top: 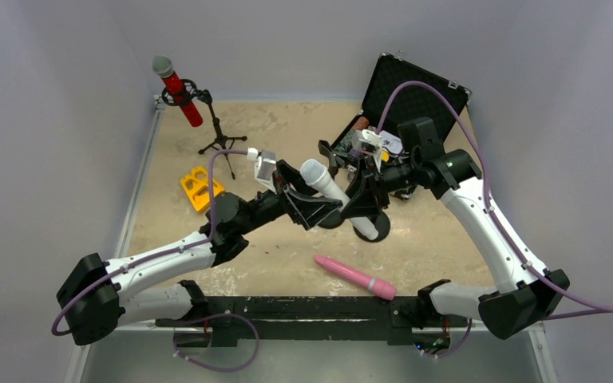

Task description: Attach the microphones to the stand

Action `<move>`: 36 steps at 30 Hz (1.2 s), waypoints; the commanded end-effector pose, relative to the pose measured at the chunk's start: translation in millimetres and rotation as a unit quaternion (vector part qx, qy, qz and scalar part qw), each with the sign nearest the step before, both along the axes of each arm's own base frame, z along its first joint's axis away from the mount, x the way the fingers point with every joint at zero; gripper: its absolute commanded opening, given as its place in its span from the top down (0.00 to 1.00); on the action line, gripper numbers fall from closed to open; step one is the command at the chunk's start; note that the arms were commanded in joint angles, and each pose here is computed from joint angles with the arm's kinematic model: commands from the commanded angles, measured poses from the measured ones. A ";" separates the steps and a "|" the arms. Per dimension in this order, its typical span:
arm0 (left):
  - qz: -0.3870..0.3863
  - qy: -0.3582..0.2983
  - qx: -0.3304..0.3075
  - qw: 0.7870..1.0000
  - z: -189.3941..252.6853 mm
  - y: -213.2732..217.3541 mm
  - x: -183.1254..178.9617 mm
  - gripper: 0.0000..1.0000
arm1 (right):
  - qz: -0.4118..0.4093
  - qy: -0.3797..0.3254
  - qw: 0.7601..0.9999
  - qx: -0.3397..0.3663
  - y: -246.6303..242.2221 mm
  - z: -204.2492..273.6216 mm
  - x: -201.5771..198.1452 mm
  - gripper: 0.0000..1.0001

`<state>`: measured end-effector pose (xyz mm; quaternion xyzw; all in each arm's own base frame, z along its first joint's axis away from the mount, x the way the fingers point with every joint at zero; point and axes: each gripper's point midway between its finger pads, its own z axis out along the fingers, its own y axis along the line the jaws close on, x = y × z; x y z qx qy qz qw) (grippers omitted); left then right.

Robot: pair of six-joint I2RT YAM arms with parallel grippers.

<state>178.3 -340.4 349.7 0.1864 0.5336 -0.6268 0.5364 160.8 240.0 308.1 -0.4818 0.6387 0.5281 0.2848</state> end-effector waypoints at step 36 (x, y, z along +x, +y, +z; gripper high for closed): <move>0.172 -0.131 0.362 0.907 -40.1 150.2 -6.1 1.00 | -0.219 -0.239 0.945 -0.036 -45.4 69.2 115.1 0.10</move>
